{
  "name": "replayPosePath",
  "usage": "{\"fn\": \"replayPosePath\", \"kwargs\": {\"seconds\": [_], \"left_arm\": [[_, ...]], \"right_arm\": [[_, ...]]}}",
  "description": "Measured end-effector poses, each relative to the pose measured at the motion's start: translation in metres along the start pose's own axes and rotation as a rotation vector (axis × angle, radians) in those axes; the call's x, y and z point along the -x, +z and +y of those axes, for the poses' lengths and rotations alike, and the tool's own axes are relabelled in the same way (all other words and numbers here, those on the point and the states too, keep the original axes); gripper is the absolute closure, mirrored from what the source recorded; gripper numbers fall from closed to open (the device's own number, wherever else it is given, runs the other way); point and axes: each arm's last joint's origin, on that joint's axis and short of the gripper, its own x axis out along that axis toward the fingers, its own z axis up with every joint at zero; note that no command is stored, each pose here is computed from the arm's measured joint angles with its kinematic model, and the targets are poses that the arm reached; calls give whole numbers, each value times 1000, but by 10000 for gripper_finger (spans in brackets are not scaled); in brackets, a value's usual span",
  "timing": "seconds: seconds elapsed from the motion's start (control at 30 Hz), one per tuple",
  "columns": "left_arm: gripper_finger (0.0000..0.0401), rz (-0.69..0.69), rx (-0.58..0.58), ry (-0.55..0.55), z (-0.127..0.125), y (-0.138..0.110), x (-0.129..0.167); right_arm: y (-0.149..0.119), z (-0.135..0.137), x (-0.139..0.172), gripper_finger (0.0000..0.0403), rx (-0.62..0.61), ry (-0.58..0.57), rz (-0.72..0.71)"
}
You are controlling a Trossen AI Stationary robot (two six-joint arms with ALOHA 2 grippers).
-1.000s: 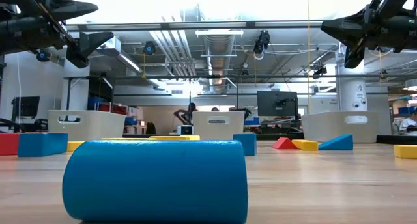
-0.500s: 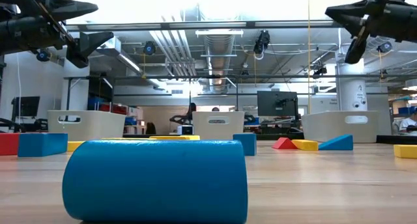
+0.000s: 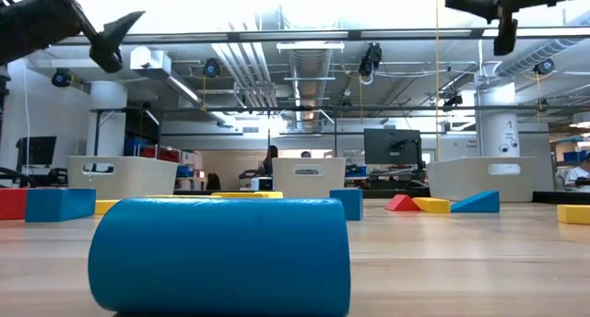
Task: Sort blocks
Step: Put the red block into the left gray bin
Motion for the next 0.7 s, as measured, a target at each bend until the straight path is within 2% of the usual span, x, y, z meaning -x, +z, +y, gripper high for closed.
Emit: {"fn": "replayPosePath", "kwargs": {"seconds": [0.23, 0.33, 0.47, 0.6, 0.7], "left_arm": [[87, -37, 41, -18, -2, 3, 0], [87, -50, 55, -19, -3, 4, 0], [87, -102, 105, -72, -7, 9, 1], [87, -184, 86, -147, -14, 17, 3], [87, -220, 88, -144, -15, 20, 3]], "right_arm": [[4, 23, -27, 390, 84, -153, 189], [11, 32, -32, 390, 90, -159, 197], [22, 41, -33, 390, 111, -140, 179], [28, 44, -30, 390, 165, -122, 163], [29, 44, -30, 390, 189, -118, 162]]}}
